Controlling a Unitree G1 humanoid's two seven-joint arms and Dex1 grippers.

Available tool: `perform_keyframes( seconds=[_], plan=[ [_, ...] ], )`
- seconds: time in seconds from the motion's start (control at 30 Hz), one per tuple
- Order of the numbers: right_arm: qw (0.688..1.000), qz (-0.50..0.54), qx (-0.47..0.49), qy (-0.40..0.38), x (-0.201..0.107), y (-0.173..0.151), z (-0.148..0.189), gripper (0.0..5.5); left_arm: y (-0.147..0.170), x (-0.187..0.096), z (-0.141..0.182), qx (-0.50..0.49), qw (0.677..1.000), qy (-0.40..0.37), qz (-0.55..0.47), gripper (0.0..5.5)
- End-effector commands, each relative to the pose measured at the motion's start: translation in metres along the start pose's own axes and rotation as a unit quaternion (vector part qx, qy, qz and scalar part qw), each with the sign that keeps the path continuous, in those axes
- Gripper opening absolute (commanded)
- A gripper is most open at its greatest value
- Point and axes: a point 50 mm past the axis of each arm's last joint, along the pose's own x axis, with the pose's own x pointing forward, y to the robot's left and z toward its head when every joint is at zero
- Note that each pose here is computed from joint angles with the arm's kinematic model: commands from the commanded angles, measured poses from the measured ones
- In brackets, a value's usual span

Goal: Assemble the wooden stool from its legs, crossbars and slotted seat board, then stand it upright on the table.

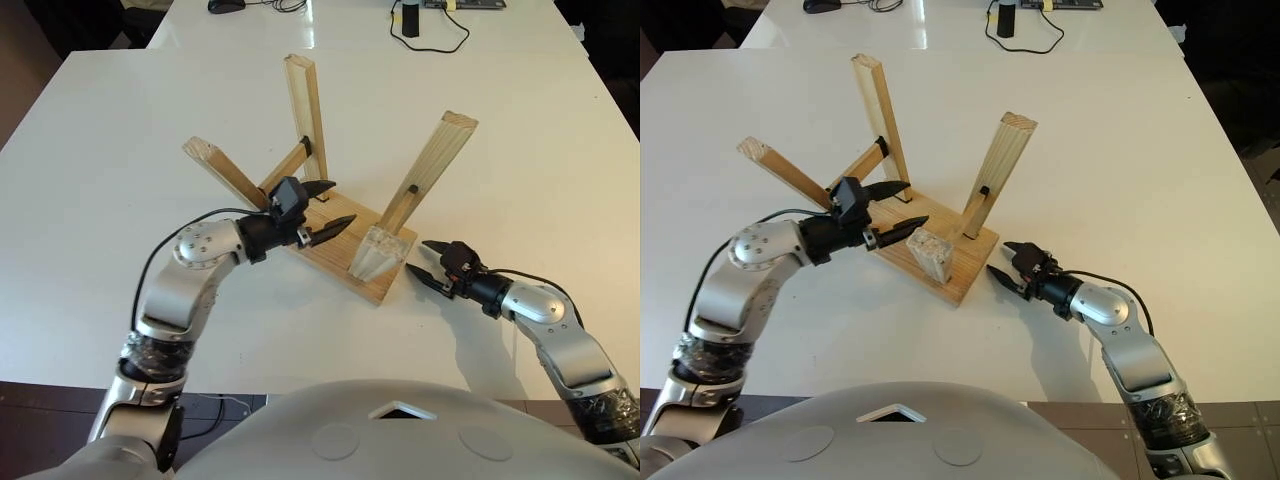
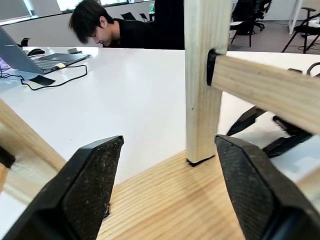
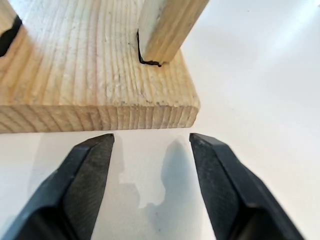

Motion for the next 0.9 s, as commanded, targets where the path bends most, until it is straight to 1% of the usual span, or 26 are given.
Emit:
perform_keyframes(
  seconds=[0.03,0.1,0.17,0.23,0.27,0.37,0.43,0.47,0.5,0.53,0.6,0.67,0.7,0.77,0.83,0.9],
  plan=[
    [0.998,-0.009,0.011,0.066,-0.001,0.005,-0.025,2.81,-0.012,-0.035,-0.007,-0.05,0.992,0.065,-0.097,3.38],
    [0.998,-0.015,0.011,0.068,0.0,0.006,-0.027,2.81,-0.017,-0.053,-0.014,-0.066,0.983,0.097,-0.139,3.38],
    [0.998,-0.017,0.013,0.067,-0.001,0.007,-0.027,2.81,-0.015,-0.069,-0.022,-0.075,0.977,0.126,-0.154,3.11],
    [0.998,-0.013,0.014,0.068,-0.003,0.011,-0.028,2.81,-0.009,-0.085,-0.032,-0.081,0.973,0.156,-0.152,2.75],
    [0.998,-0.009,0.014,0.068,-0.004,0.013,-0.027,2.81,-0.001,-0.091,-0.038,-0.083,0.973,0.171,-0.134,2.75],
    [0.998,0.0,0.012,0.068,-0.01,0.017,-0.026,2.81,0.039,-0.107,-0.059,-0.045,0.975,0.218,-0.024,2.75],
    [0.997,0.001,0.006,0.071,-0.014,0.017,-0.025,2.81,0.076,-0.113,-0.067,-0.036,0.97,0.219,0.097,2.75],
    [0.997,0.001,0.003,0.072,-0.016,0.016,-0.025,2.81,0.089,-0.115,-0.069,-0.036,0.966,0.213,0.139,2.75],
    [0.997,0.002,0.001,0.074,-0.018,0.015,-0.025,2.81,0.098,-0.116,-0.069,-0.032,0.963,0.205,0.173,2.75],
    [0.997,0.005,-0.001,0.075,-0.02,0.016,-0.024,2.81,0.107,-0.113,-0.069,-0.005,0.959,0.198,0.203,2.75],
    [0.997,0.009,-0.001,0.08,-0.026,0.021,-0.023,2.81,0.119,-0.099,-0.075,0.076,0.942,0.211,0.249,2.75],
    [0.996,0.016,-0.009,0.088,-0.027,0.023,-0.023,2.81,0.115,-0.084,-0.084,0.121,0.939,0.207,0.248,2.75],
    [0.995,0.022,-0.013,0.092,-0.028,0.025,-0.023,2.81,0.109,-0.077,-0.089,0.139,0.94,0.2,0.237,2.75],
    [0.995,0.038,-0.014,0.093,-0.029,0.032,-0.02,2.81,0.095,-0.067,-0.103,0.187,0.938,0.212,0.198,2.75],
    [0.994,0.064,-0.016,0.089,-0.03,0.043,-0.015,2.81,0.075,-0.066,-0.122,0.225,0.935,0.239,0.133,2.75],
    [0.993,0.08,-0.02,0.087,-0.029,0.049,-0.012,2.81,0.06,-0.067,-0.132,0.233,0.938,0.24,0.088,2.75]
  ],
)
